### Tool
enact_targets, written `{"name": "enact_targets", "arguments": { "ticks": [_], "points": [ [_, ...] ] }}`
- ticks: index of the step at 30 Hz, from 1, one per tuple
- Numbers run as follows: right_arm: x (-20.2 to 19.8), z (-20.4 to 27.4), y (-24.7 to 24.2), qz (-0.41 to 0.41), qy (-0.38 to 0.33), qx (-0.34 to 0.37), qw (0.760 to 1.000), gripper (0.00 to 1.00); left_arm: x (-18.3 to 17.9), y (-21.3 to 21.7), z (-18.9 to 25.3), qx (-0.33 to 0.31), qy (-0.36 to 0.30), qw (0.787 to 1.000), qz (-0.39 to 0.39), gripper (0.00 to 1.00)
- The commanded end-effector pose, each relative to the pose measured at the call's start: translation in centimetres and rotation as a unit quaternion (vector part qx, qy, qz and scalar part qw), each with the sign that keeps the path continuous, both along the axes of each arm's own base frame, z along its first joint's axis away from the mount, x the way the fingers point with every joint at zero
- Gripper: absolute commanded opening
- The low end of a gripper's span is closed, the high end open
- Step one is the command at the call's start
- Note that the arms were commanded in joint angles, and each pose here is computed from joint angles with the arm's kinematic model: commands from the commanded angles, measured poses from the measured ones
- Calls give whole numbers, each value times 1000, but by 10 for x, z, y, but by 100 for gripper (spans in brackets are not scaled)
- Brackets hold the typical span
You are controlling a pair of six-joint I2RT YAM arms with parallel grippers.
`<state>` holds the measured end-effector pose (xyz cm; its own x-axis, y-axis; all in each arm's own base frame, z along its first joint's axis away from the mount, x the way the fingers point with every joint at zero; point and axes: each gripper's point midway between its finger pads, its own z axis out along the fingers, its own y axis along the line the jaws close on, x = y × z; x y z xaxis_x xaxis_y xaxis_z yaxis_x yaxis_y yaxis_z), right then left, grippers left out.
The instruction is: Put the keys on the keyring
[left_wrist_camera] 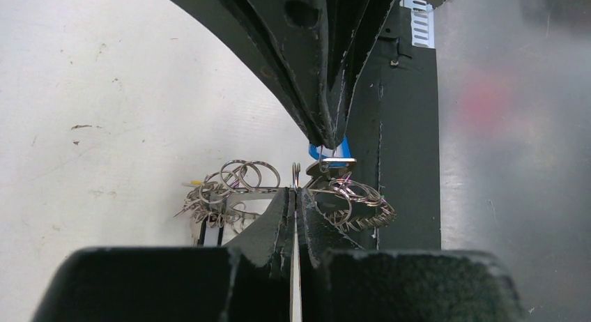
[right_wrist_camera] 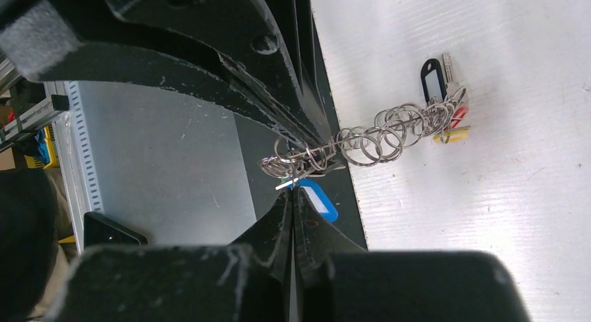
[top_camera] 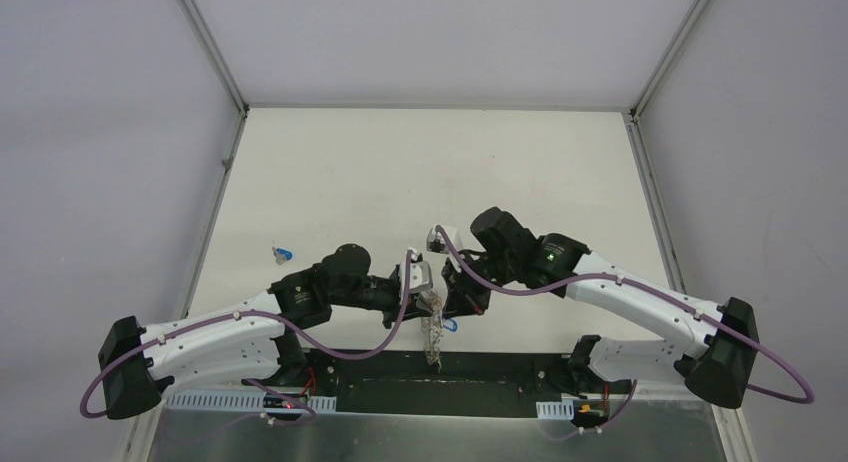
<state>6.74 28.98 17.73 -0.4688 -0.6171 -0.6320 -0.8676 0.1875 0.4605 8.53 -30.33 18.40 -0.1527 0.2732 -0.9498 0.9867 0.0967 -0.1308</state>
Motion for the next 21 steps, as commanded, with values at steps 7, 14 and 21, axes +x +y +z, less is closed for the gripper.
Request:
{"name": "enact_targets", "arguments": {
  "ticks": [7,14,21],
  "points": [
    [9,11,12,-6,-31,26,999,0,3,-12,43,-60,-38,997,-5,0],
    [14,12,16,-15,-37,24,999,0,2,-12,44,-61,-40,997,-7,0],
    [18,12,15,-29,-44,18,998,0,2,-11,41,-58,-38,998,-7,0]
  ]
}}
